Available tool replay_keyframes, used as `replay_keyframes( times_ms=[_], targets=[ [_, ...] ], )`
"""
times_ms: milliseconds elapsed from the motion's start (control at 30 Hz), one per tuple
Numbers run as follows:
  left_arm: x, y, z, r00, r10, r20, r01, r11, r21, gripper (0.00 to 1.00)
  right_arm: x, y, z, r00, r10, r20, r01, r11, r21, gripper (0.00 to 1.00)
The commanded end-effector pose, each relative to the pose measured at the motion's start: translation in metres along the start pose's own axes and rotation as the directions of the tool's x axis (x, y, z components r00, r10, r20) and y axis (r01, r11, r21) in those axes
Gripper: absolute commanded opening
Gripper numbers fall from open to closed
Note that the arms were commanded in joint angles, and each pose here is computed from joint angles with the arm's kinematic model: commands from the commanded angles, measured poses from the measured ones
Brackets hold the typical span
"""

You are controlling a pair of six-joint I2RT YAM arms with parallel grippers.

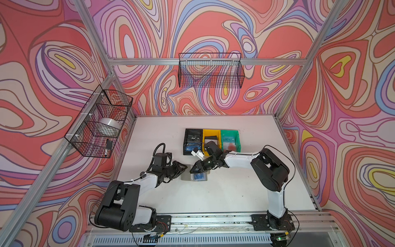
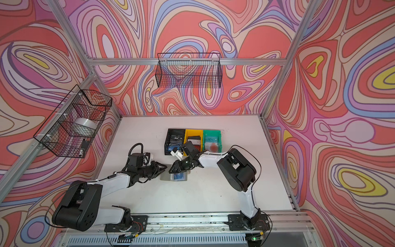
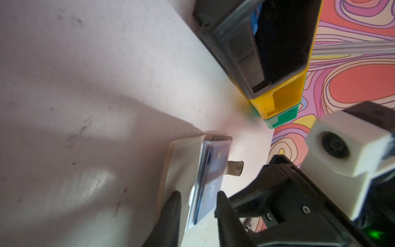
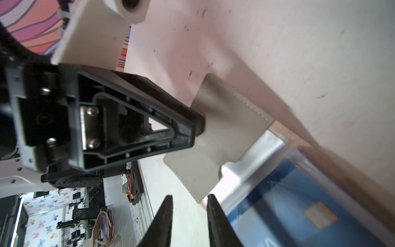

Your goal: Take the credit cards out of the card holder

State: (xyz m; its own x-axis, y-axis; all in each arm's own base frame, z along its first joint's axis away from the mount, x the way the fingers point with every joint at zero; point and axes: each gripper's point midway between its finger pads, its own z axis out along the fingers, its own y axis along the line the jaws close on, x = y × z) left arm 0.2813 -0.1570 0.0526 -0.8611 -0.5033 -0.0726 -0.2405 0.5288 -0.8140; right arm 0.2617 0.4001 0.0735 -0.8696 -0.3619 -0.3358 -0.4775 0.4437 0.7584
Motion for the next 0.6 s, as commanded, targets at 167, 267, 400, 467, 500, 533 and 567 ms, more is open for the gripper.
replay_keyframes(
  times_ms=[167, 267, 400, 467, 500, 533, 567],
  targets=[
    [0.003, 0.002, 0.014, 1.0, -0.005, -0.016, 0.005, 1.0, 0.02, 0.32, 0.012, -0.033, -0.023, 1.0, 0.01, -0.005, -0.008, 0.964, 0.267, 0.23],
    [0.006, 0.001, 0.02, 1.0, 0.005, -0.03, -0.004, 1.0, 0.017, 0.31, 0.017, -0.043, -0.025, 0.999, 0.032, -0.01, -0.027, 0.952, 0.305, 0.2],
    [0.01, 0.0, 0.025, 0.999, 0.016, -0.042, -0.015, 1.0, 0.018, 0.31, 0.02, -0.049, -0.029, 0.999, 0.035, -0.004, -0.032, 0.94, 0.341, 0.17],
    [0.01, 0.0, 0.026, 0.999, 0.011, -0.04, -0.011, 1.0, 0.022, 0.31, 0.02, -0.05, -0.031, 0.999, 0.033, -0.003, -0.03, 0.935, 0.352, 0.16],
    [0.01, 0.0, 0.026, 0.999, 0.01, -0.041, -0.009, 1.0, 0.023, 0.31, 0.021, -0.052, -0.033, 0.999, 0.034, -0.002, -0.031, 0.931, 0.362, 0.16],
    [0.011, 0.001, 0.027, 0.999, 0.009, -0.044, -0.008, 1.0, 0.023, 0.31, 0.02, -0.053, -0.034, 0.999, 0.034, 0.001, -0.032, 0.928, 0.371, 0.15],
    [0.011, 0.001, 0.027, 0.999, 0.01, -0.045, -0.008, 1.0, 0.023, 0.31, 0.021, -0.056, -0.035, 0.999, 0.037, 0.001, -0.035, 0.925, 0.379, 0.15]
  ],
)
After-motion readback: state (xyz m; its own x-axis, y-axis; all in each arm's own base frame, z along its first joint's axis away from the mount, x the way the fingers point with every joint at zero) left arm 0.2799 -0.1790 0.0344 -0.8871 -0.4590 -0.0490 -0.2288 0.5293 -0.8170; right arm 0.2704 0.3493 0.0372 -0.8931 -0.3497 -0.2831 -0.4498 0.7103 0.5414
